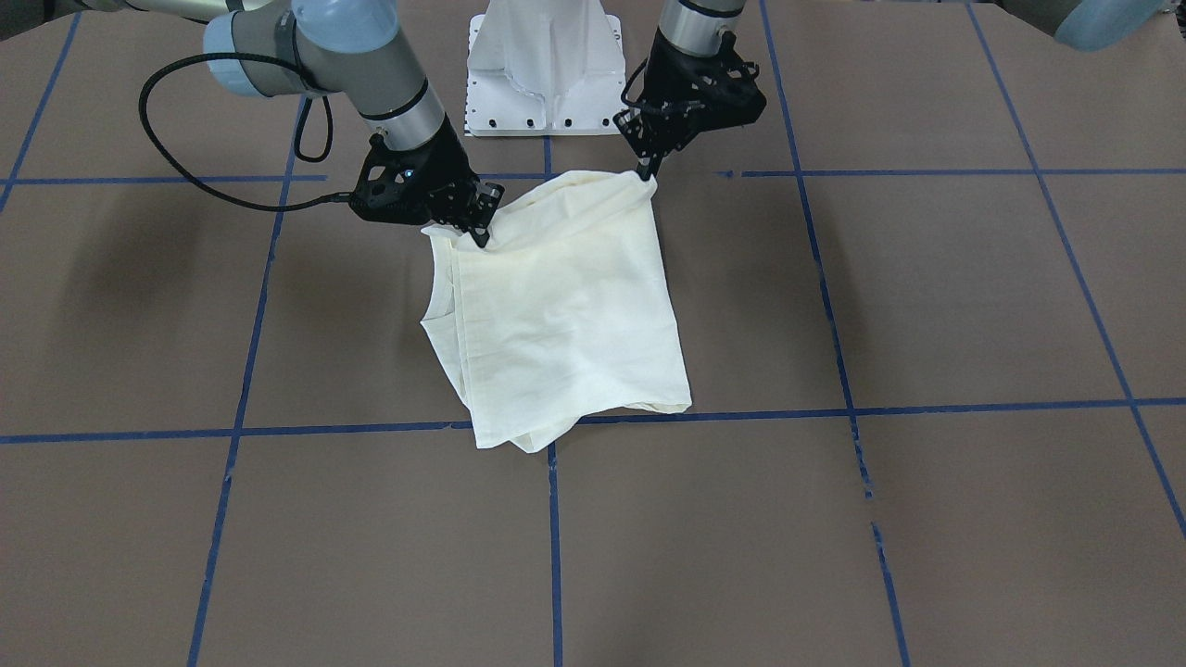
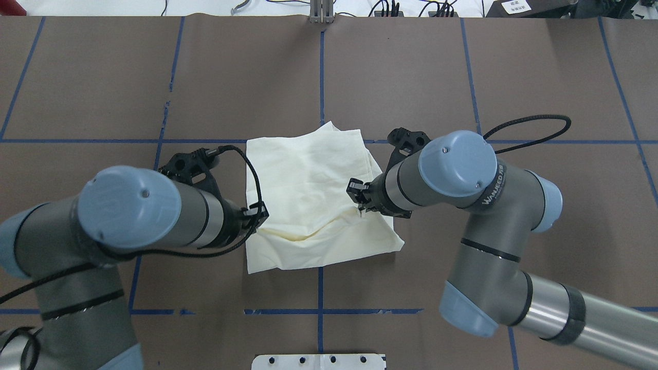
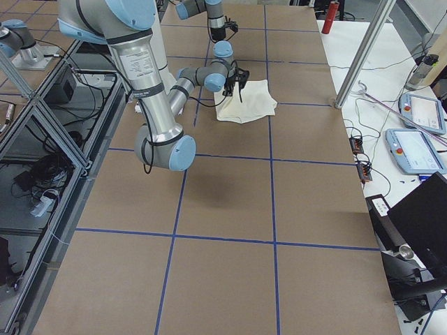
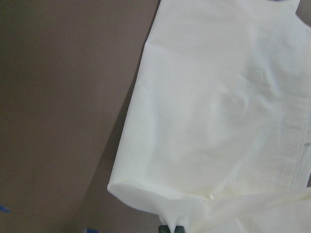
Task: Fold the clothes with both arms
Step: 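Lift the near edge with both grippers and fold it away from the robot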
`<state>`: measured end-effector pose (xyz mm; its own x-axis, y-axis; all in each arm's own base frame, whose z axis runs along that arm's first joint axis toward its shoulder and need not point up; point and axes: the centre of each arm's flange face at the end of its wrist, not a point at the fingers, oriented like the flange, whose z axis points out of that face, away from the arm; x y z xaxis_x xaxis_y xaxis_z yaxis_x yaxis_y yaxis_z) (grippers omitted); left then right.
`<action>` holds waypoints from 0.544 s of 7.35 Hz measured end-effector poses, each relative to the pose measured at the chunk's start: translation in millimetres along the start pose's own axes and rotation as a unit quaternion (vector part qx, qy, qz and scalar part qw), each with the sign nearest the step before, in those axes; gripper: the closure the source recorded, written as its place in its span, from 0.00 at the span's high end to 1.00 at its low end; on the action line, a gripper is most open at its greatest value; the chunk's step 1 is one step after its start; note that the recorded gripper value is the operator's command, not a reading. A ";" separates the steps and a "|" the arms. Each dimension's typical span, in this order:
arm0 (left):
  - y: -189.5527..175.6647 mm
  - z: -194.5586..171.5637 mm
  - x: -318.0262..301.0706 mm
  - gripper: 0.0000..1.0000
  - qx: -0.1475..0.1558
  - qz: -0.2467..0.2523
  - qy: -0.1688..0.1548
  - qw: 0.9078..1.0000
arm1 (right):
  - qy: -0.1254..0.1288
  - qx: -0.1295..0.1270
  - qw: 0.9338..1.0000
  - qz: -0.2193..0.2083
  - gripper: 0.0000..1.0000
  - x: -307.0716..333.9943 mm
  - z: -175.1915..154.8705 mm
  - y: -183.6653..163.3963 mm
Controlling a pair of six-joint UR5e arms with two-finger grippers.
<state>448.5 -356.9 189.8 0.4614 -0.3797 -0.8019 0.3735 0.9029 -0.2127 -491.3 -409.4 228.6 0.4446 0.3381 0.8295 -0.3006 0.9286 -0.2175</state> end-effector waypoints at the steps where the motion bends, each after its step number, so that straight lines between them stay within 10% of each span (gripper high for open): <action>1: -46.8 18.6 11.1 0.00 0.019 -0.007 0.001 1.000 | 0.013 0.014 1.000 0.010 0.00 -19.5 18.2 -35.5; 4: -138.1 62.4 31.1 0.00 0.053 -0.013 0.005 0.999 | 0.053 0.042 0.997 0.030 0.00 -84.2 63.9 -108.0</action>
<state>461.5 -505.9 229.0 0.4429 -0.4013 -0.8017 0.4686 0.8660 -0.1746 -550.2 -547.9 215.1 0.5093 0.4114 0.7559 -0.3971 0.8916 -0.2177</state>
